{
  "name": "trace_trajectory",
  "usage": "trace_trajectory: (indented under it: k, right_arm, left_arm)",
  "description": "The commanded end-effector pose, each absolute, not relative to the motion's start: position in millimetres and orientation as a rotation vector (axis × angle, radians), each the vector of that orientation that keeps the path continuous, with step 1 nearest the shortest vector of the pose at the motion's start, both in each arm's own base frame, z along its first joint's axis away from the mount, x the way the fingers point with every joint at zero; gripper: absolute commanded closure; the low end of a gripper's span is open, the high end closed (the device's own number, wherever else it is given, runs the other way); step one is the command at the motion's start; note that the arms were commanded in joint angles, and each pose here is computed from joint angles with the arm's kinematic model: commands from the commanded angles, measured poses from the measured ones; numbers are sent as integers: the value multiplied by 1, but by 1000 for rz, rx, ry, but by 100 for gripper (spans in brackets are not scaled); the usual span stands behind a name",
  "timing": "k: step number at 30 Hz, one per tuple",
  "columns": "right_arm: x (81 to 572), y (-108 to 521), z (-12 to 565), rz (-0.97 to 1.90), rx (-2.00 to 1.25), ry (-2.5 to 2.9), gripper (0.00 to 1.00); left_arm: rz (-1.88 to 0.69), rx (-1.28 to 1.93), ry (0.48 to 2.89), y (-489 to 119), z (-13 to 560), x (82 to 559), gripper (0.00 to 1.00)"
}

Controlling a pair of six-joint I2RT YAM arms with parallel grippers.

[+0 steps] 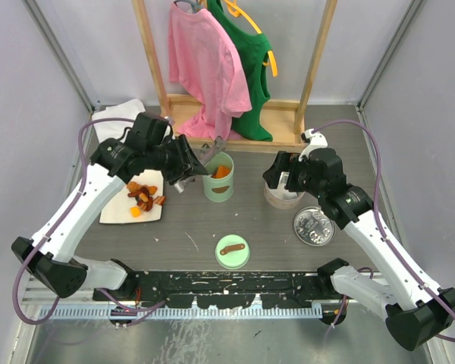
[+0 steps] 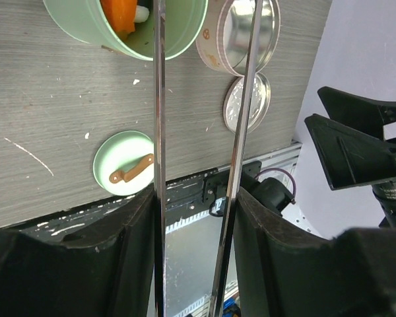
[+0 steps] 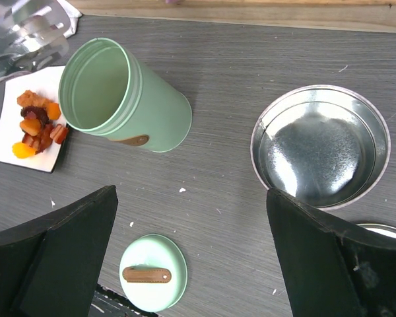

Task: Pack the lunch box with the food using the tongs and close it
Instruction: Place the fake food in the packing box.

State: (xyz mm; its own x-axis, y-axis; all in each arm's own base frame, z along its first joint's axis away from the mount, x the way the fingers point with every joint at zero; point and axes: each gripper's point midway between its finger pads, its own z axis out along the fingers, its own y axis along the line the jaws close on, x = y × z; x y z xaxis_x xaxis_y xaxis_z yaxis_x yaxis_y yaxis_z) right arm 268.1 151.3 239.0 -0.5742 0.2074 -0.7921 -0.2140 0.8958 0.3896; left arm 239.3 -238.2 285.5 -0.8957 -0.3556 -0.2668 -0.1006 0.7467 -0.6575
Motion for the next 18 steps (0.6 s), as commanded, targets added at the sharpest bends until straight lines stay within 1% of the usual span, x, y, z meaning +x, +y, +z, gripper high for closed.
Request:
trace_trajectory:
  k: [1, 5, 9, 13, 18]
  right_arm:
    - [271, 149, 270, 584, 18, 2021, 0]
    - [272, 144, 262, 543, 28, 2039, 0]
    - [272, 136, 255, 490, 46, 2055, 0]
    - [271, 130, 251, 461, 71, 2060, 0]
    - [271, 121, 242, 413, 113, 2079, 0]
  left_arm:
    - [-971, -277, 2455, -233, 323, 236, 54]
    - [-852, -317, 2433, -210, 324, 232, 54]
    - [-638, -398, 2436, -174, 313, 229, 55]
    - [-443, -493, 2449, -135, 296, 218, 55]
    - [-303, -587, 2471, -99, 272, 201, 55]
